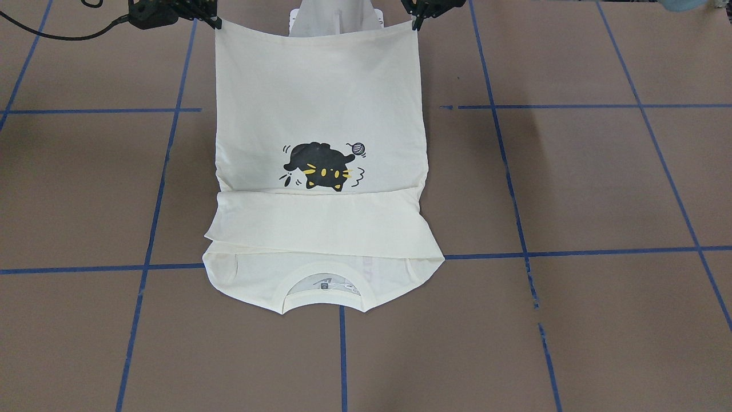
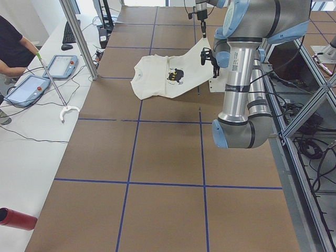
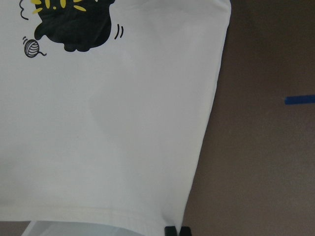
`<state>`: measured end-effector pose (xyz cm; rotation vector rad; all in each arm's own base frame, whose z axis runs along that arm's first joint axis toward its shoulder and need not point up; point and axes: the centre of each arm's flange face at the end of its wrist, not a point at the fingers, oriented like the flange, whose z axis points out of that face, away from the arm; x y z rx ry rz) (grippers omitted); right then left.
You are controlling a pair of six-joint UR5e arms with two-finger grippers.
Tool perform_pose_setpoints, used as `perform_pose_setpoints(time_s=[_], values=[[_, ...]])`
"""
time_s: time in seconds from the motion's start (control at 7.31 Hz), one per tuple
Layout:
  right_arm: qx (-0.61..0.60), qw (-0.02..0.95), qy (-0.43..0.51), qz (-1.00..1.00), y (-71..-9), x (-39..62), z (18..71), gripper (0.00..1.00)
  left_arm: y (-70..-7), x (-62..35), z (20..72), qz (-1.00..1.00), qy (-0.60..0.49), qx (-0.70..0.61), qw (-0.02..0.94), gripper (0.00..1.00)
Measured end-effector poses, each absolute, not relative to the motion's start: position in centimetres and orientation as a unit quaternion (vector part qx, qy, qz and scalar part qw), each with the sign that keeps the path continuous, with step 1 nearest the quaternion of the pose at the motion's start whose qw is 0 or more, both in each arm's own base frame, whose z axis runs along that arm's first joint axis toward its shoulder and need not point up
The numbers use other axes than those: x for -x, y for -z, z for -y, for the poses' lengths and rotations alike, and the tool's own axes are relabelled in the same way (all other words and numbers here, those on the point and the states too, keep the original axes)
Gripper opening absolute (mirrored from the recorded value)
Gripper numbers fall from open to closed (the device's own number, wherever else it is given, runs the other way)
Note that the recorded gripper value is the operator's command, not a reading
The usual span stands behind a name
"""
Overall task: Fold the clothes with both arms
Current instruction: 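Lift the hem with both grippers and fold it toward the collar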
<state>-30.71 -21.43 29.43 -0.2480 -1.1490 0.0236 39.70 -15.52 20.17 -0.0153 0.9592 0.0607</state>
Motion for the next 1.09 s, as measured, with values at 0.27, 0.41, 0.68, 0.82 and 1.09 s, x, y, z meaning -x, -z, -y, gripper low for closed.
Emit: perform_pose_setpoints(time_s=[0.27,0.41,0.68,0.82,1.09], values=[[0.087,0.821,-0.030,0.563,-31.2,30.3,25.0,0.00,-19.9,-38.5,19.2,-0.464,0.003,-0.015,0.886,0.00],[0.073,0.815,-0.046,0.573,-32.6,29.7,27.1,0.00,-19.9,-37.4,21.7,-0.463,0.017,-0.029,0.886,0.00],[0.041,0.805,-0.084,0.587,-35.1,28.1,31.5,0.00,-20.1,-36.8,27.7,-0.452,0.048,-0.051,0.889,0.00],[0.026,0.800,-0.101,0.590,-35.6,28.0,33.9,0.00,-20.1,-37.7,30.9,-0.443,0.065,-0.061,0.892,0.00],[0.006,0.795,-0.130,0.593,-35.9,29.0,39.0,0.00,-20.3,-37.6,37.4,-0.425,0.088,-0.088,0.896,0.00]])
